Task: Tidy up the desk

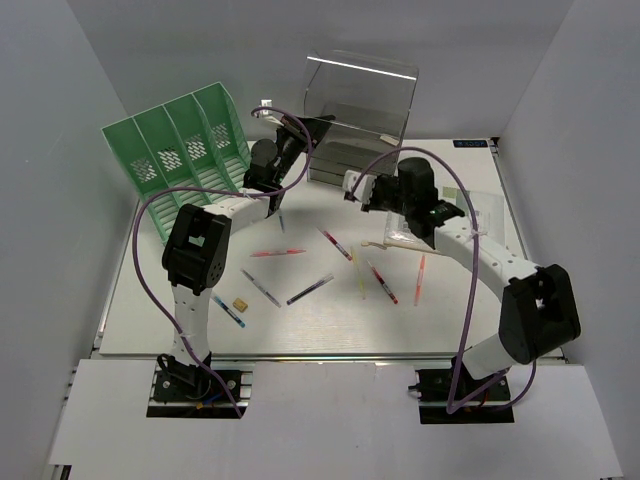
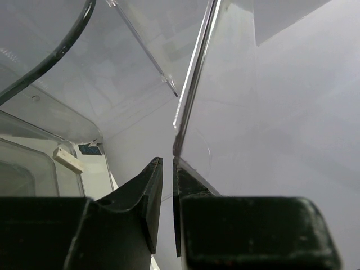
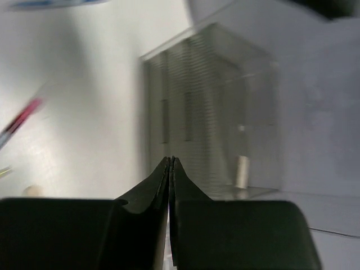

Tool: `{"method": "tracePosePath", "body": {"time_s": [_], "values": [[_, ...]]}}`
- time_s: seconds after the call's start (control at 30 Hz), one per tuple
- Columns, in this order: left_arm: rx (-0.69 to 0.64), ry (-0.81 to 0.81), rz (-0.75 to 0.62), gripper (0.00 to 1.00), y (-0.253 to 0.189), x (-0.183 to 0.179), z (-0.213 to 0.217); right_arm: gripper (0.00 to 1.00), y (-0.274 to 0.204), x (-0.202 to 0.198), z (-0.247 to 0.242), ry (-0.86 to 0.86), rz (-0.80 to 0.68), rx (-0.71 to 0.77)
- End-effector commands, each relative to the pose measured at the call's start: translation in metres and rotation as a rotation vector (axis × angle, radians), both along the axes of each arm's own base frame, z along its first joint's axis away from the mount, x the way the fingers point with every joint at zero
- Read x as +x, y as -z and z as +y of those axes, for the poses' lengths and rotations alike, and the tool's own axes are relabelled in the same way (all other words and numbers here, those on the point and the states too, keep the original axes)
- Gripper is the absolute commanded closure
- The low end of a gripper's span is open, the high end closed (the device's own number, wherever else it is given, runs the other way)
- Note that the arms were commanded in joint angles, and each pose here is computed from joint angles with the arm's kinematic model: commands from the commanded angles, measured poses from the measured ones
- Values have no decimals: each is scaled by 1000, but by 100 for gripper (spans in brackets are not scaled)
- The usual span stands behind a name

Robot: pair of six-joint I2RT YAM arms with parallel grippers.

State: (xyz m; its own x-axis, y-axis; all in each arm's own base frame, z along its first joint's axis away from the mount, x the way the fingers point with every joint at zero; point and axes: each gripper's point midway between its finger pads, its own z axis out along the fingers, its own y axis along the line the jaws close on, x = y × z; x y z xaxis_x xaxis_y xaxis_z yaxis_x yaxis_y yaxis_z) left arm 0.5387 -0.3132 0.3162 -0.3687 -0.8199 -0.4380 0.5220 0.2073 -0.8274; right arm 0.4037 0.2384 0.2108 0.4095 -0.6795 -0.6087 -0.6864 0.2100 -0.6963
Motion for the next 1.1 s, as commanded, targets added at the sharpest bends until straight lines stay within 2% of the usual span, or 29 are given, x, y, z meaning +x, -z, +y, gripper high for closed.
{"method": "tracePosePath", "body": {"time_s": [0.0, 0.3, 0.8, 1.07], "values": [[-34, -15, -79, 76, -45, -14, 7, 96, -67, 30, -7, 132, -150, 111], [-29, -8, -70, 76, -42, -15, 1, 95, -93, 42, -14, 201, -217, 139], [-18, -21, -55, 76, -40, -13, 3, 90, -128, 88, -29, 352, -386, 97], [4, -36, 1, 75, -23, -17, 7, 90, -148, 91, -30, 368, -433, 117]]}}
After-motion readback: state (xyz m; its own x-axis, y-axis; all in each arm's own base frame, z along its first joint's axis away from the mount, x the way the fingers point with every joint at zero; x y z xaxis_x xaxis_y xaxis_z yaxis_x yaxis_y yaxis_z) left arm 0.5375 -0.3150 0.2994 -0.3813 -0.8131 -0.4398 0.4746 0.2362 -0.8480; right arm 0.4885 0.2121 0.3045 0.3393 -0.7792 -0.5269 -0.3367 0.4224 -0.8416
